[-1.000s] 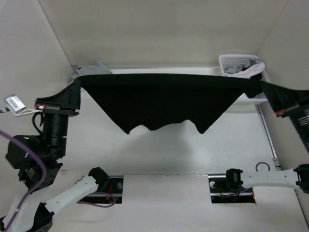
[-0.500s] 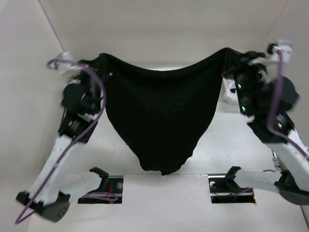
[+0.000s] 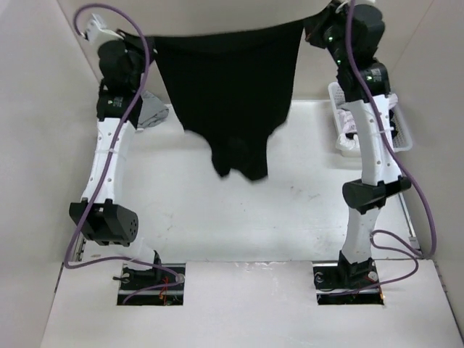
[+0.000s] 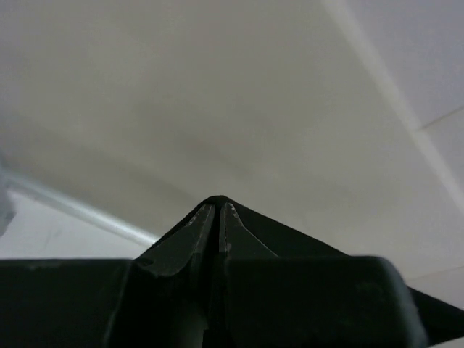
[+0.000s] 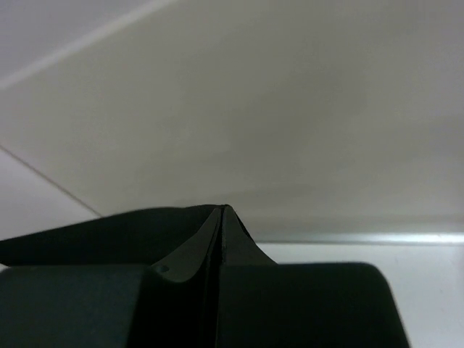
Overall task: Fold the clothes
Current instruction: Flatten the tank top out
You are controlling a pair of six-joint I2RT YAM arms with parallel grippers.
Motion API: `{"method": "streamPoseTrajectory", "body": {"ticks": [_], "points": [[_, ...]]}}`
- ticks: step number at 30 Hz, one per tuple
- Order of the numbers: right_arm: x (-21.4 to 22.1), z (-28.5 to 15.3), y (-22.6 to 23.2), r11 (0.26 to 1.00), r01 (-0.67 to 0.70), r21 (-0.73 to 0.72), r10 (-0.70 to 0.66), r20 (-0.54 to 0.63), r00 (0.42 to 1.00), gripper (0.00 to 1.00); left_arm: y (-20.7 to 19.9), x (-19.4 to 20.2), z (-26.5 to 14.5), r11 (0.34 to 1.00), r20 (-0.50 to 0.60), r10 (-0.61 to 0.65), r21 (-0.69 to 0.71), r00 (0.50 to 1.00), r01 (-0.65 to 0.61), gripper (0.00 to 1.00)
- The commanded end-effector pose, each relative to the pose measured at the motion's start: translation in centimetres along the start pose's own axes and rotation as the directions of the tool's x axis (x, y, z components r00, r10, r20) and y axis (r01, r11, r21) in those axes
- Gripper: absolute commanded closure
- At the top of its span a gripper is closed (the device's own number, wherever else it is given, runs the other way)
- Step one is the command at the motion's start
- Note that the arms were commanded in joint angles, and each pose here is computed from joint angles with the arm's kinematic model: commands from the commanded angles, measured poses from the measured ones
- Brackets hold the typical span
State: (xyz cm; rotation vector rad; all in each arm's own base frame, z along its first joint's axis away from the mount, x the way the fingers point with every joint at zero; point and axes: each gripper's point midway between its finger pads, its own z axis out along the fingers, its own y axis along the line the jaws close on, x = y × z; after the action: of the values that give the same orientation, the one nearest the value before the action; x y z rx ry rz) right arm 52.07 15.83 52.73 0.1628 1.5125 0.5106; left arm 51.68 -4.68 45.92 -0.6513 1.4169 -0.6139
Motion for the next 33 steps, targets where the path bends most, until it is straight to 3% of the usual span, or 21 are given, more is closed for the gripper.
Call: {"method": "streamPoseTrajectory", "body": {"ticks": [1,5,9,16,21,28,33], "points": [[-10.2,-6.3,4.1,0.987,-0.042,-0.156,0.075,0.210,0.975,1.00,-8.0,-8.8,-3.7,0.975,0.172,-0.046,0.220,0.984,0.008,0.98],[-11.4,-7.1,5.3,0.974,-0.055,-0.221,0.107,0.234,0.966,1.00,-8.3,-10.5,-4.6,0.973,0.217,-0.022,0.229,0.976,-0.029,0.98],[-10.2,-6.8,4.5,0.978,-0.058,-0.199,0.097,0.193,0.976,1.00,-7.0,-10.4,-4.8,0.978,0.225,-0.002,0.204,0.974,-0.045,0.98],[-0.9,-7.2,-0.8,0.999,-0.012,-0.038,0.012,-0.014,1.000,1.00,-1.2,-5.3,-6.7,0.990,0.198,0.044,0.120,0.979,-0.069,0.98],[8.7,-12.9,-3.0,0.999,-0.036,-0.007,0.035,-0.106,0.994,1.00,5.3,1.6,-10.9,0.998,0.106,0.038,0.045,0.994,-0.043,0.98],[17.1,-22.9,-3.6,0.992,-0.125,-0.022,0.118,-0.207,0.971,1.00,11.4,9.2,-19.2,1.000,-0.051,-0.025,-0.017,0.998,0.024,0.97],[26.8,-30.2,-6.0,0.977,-0.211,0.038,0.208,-0.401,0.892,1.00,16.9,15.1,-26.3,0.996,-0.202,-0.015,-0.090,0.979,-0.004,0.96]]}}
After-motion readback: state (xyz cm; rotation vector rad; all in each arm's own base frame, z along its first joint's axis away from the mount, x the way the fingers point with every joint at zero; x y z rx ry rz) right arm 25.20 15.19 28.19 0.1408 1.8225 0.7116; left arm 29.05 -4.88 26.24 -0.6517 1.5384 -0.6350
